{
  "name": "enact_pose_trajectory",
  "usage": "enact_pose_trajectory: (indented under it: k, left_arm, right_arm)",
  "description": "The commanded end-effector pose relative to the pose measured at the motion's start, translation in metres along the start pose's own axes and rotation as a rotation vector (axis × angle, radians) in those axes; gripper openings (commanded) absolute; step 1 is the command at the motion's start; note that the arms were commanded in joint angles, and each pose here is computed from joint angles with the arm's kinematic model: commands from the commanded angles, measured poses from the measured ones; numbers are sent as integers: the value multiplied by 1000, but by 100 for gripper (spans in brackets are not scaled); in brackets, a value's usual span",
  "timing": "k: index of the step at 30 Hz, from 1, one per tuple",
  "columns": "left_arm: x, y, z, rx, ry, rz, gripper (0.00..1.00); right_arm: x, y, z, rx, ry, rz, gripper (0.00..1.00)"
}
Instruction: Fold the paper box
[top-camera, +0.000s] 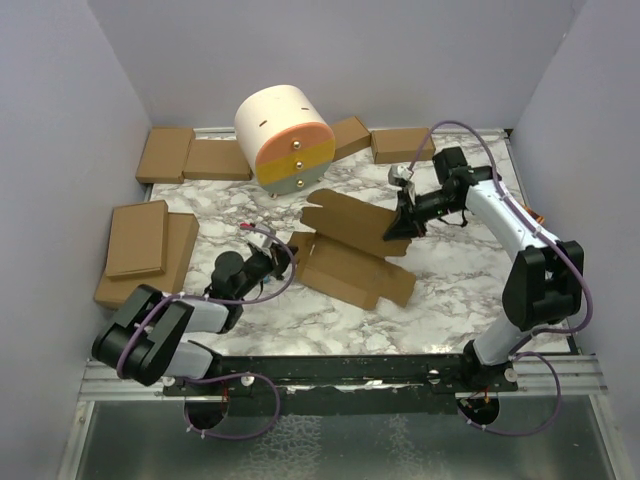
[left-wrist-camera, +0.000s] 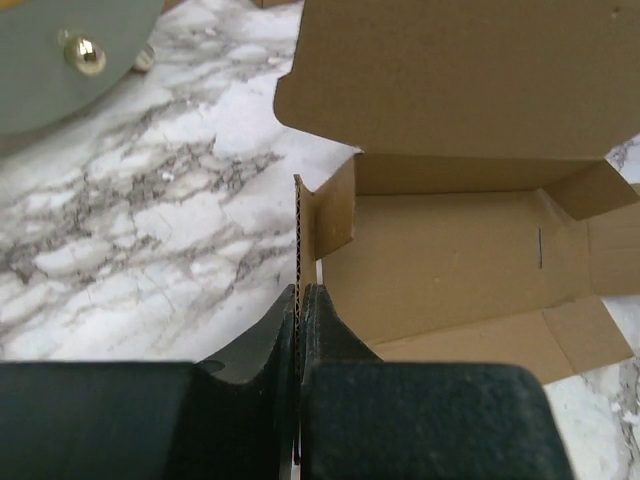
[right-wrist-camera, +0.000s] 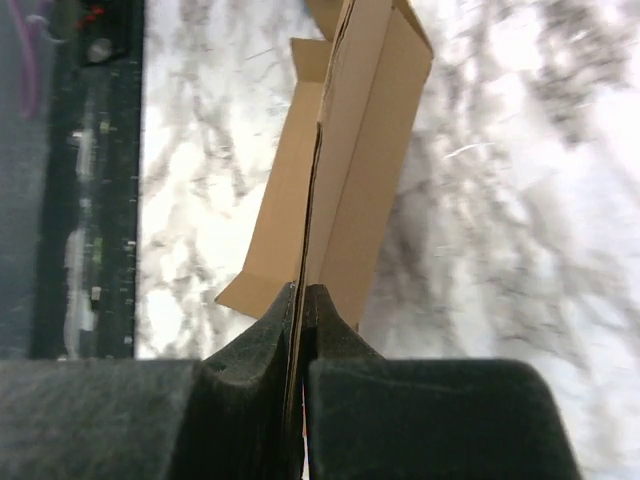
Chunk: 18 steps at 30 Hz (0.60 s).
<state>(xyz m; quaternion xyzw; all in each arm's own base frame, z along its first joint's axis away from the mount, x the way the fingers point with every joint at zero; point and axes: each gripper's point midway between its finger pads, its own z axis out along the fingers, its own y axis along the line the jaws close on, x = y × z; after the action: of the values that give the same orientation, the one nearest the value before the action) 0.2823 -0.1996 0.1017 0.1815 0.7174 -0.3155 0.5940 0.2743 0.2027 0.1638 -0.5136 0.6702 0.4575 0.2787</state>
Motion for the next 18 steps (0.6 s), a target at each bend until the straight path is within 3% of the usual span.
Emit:
enact_pose_trajectory:
  k: [1, 10, 18]
  left_arm:
    - [-38, -4, 23, 42, -130, 74, 0]
    - [-54, -5, 44, 94, -275, 148, 0]
    - [-24, 0, 29, 75, -212, 182, 0]
  right_arm:
    - [-45, -28, -20, 151, 23, -221, 1]
    - [-55, -41, -35, 214, 94, -450, 1]
    - [-27, -12, -18, 125, 94, -513, 1]
